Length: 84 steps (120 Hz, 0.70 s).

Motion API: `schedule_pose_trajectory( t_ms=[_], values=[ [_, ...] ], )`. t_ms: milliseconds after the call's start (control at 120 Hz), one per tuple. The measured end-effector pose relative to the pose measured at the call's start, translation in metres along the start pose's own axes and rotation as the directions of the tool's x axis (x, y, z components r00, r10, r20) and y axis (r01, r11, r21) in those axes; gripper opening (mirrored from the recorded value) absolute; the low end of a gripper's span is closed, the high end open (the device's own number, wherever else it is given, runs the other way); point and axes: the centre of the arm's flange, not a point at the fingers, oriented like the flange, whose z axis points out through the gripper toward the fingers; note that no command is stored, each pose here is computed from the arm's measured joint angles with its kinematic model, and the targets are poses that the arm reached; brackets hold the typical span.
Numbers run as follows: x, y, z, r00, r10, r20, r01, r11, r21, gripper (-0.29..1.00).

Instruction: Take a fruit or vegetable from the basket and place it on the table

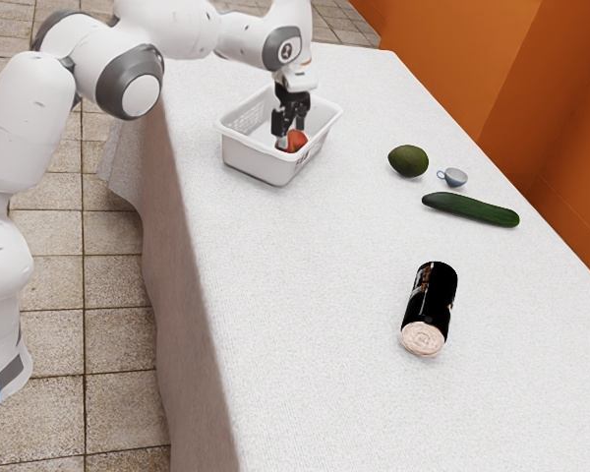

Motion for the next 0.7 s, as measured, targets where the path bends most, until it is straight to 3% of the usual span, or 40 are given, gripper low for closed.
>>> schedule_pose_trajectory(
  t_ms=[275, 700],
  values=[
    [0.004, -0.007, 0.012, 1.000, 0.018, -0.018, -0.017, 0.999, 0.045, 0.69],
    [-0.011, -0.015, 0.033, 0.999, -0.003, -0.044, 0.005, 0.999, 0.043, 0.70]
  ],
)
